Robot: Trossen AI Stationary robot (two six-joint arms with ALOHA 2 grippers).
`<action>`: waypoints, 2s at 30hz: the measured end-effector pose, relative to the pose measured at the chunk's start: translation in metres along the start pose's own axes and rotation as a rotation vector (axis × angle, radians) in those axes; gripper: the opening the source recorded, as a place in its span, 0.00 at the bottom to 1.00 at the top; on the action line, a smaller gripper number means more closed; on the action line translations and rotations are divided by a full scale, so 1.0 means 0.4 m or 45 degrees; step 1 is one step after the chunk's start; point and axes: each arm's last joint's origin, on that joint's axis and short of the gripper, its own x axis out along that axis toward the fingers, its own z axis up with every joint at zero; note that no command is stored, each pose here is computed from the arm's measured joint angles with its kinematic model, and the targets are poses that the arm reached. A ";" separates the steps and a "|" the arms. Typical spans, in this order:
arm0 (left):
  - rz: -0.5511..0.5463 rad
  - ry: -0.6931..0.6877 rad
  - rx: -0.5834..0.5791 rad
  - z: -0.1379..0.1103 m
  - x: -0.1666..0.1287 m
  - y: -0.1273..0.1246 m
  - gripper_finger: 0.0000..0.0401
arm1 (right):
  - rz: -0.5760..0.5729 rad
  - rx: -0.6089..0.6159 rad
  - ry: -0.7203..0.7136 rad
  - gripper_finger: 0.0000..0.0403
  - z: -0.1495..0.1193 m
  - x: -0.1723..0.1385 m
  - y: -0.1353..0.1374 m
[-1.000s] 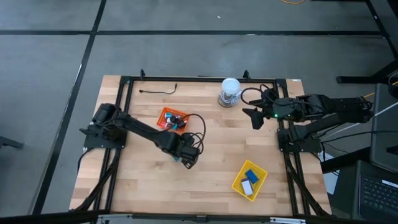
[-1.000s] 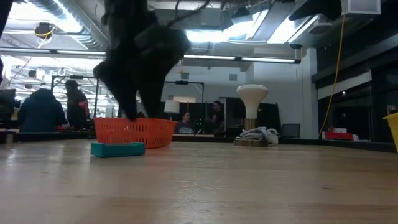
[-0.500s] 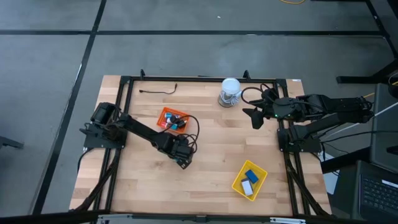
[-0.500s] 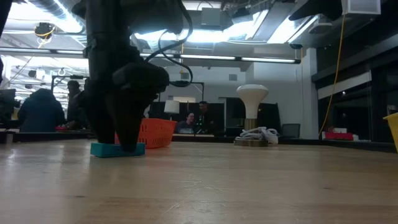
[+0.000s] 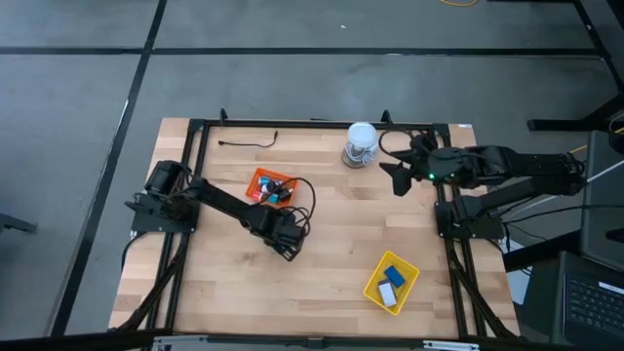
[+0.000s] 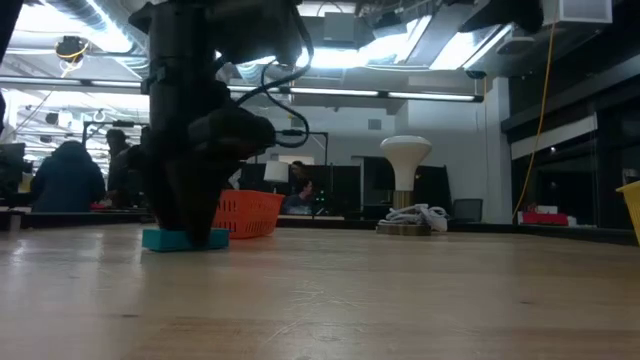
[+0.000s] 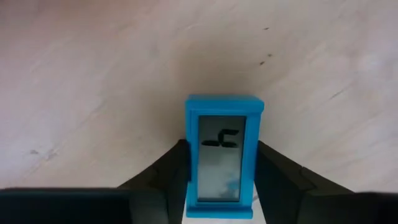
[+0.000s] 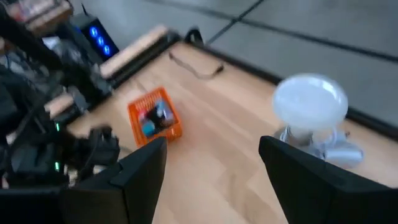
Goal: Pick & Place Office items
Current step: Put the light blue digital clock into the yellow basket, then return to Home Position
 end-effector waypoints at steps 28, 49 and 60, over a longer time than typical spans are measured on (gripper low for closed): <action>-1.497 -0.792 0.540 0.381 -0.202 -0.370 0.32 | 0.093 0.108 -0.539 0.66 0.085 -0.195 -0.124; -1.342 -0.447 0.754 0.359 -0.030 -0.556 0.53 | 0.148 0.093 -0.489 0.66 0.080 -0.191 -0.120; -1.369 -0.748 0.804 0.404 -0.233 -0.515 0.76 | 0.152 0.096 -0.491 0.66 0.080 -0.191 -0.120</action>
